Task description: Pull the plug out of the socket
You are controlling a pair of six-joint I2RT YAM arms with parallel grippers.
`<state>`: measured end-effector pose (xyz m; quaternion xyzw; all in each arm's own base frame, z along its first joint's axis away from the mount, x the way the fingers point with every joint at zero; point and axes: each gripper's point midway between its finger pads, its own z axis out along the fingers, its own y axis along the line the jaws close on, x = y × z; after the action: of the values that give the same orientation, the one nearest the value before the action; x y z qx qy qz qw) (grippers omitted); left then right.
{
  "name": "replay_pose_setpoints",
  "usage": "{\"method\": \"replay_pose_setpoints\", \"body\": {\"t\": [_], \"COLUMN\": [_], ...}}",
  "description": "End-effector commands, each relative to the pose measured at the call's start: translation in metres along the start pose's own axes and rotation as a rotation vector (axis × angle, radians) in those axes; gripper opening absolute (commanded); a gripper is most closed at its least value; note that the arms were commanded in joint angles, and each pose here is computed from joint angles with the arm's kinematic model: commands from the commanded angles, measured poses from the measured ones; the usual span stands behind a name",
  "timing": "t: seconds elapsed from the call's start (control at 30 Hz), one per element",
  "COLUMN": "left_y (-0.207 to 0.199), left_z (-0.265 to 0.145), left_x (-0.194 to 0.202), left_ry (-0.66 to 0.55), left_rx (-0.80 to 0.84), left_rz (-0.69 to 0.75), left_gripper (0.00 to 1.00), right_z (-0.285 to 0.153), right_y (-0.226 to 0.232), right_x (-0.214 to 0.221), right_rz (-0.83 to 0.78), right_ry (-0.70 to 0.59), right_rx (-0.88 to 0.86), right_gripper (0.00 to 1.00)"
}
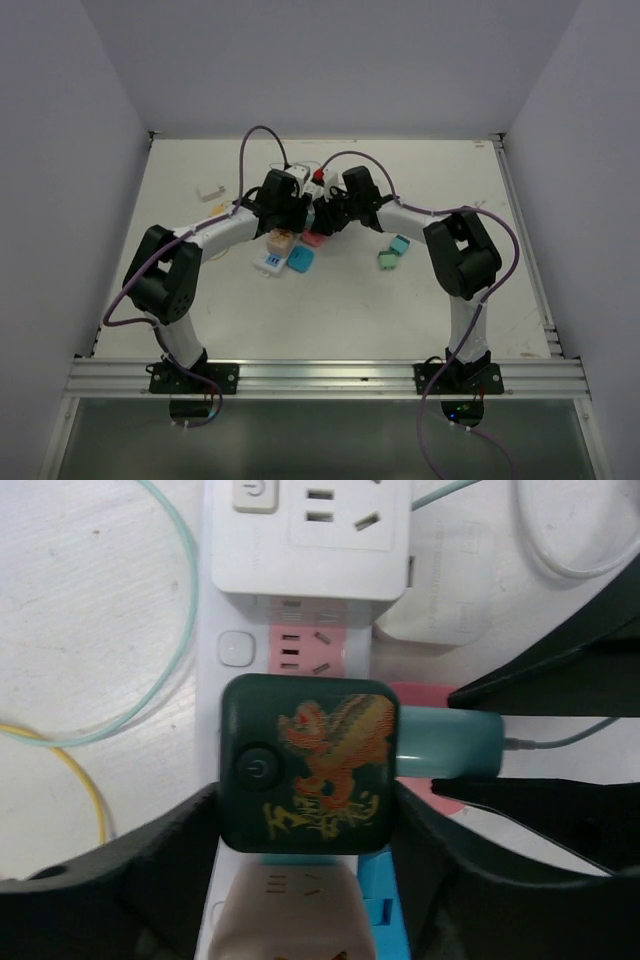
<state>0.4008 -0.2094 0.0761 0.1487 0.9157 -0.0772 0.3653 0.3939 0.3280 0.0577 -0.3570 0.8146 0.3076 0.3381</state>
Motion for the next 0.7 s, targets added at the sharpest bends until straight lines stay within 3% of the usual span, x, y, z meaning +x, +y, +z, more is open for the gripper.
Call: {"method": "replay_pose_setpoints", "body": {"t": [0.0, 0.1, 0.3, 0.67], "left_y": [0.006, 0.009, 0.022, 0.05], "left_z": [-0.003, 0.0, 0.002, 0.01], "left_x": [-0.018, -0.013, -0.001, 0.024], "left_ry": [-0.09, -0.081, -0.059, 0.02], "left_rx": [-0.018, -0.034, -0.105, -0.277], "left_rz": [0.007, 0.004, -0.004, -0.035], "left_gripper": [0.61, 0.41, 0.22, 0.06], "right_z": [-0.016, -0.019, -0.029, -0.053], "right_y": [0.018, 0.021, 0.024, 0.03], "right_x": [-0.021, -0.019, -0.012, 0.002], "right_rz": [-0.015, -0.015, -0.006, 0.026], "right_ry": [-0.042, -0.044, -0.039, -0.023], "right_rx": [-0.028, -0.023, 0.002, 0.061], "right_gripper": [0.0, 0.0, 0.0, 0.0]}}
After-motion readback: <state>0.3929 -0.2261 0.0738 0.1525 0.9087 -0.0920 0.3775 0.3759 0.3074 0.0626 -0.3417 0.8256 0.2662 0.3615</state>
